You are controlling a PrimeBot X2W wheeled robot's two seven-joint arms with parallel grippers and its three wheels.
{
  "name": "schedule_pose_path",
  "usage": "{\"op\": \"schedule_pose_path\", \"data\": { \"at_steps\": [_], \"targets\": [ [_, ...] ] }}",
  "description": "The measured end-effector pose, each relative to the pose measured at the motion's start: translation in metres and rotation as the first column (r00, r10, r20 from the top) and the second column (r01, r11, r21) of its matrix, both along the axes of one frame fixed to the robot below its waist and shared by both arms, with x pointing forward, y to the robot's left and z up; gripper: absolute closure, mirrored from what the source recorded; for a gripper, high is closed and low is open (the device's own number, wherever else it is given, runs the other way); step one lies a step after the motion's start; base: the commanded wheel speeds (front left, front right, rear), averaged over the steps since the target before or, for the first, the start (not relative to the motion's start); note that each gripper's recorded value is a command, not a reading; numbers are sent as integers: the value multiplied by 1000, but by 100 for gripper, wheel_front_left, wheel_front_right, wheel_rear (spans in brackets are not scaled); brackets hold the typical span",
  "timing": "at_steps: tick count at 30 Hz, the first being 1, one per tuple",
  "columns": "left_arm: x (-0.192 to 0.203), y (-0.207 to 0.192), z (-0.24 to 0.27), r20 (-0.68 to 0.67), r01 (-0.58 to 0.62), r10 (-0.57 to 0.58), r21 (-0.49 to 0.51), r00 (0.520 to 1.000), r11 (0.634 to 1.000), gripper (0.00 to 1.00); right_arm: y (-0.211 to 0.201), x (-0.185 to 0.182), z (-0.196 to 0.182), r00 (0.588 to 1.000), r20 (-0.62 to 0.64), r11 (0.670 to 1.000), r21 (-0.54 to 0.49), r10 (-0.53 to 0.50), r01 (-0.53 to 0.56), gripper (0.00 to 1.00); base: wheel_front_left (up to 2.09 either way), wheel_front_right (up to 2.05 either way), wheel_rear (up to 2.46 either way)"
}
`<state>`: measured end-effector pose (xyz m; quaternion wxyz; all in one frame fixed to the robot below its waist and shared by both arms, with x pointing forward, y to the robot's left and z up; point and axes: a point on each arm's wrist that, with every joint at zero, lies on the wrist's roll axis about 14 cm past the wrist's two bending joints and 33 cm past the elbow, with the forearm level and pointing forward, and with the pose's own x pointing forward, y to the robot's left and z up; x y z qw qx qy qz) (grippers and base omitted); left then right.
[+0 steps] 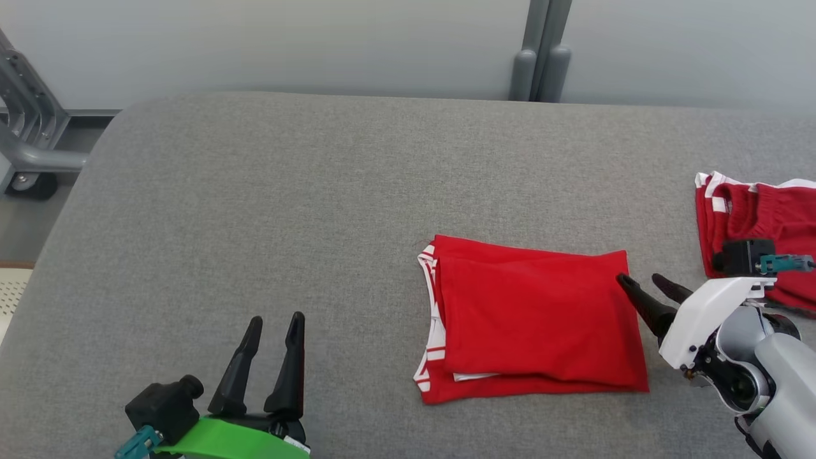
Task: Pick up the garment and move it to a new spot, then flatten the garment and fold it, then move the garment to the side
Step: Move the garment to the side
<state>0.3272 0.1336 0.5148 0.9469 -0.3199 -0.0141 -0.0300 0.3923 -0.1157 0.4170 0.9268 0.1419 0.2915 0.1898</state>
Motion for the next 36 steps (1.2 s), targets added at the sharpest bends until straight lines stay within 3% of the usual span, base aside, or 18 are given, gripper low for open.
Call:
{"op": "schedule_pose_path", "data": {
  "at_steps": [12, 19, 26, 28, 32, 36],
  "targets": [
    [8, -17, -17, -56, 65, -65, 10, 996, 998, 0, -15, -11, -32, 1000, -21, 998, -58, -3, 2, 0, 0, 0, 0],
    [7, -10, -19, -64, 45, -43, 21, 997, 999, 0, -3, -16, -46, 997, -74, 1000, -16, -4, 3, 0, 0, 0, 0],
    [4, -2, -19, -66, 19, -17, 28, 998, 999, 0, 12, -15, -49, 989, -133, 992, 105, -58, 72, 0, 0, 0, 0],
    [4, -1, -19, -65, 17, -15, 29, 998, 999, 0, 14, -14, -49, 985, -150, 985, 142, -80, 102, 49, 0, 0, 0],
    [5, -1, -19, -66, 18, -16, 31, 998, 999, 0, 13, -15, -51, 984, -157, 985, 140, -82, 105, 100, 0, 0, 0],
    [5, -2, -20, -68, 22, -20, 31, 997, 999, 0, 12, -15, -52, 984, -160, 985, 137, -78, 101, 100, 0, 0, 0]
  ]
}}
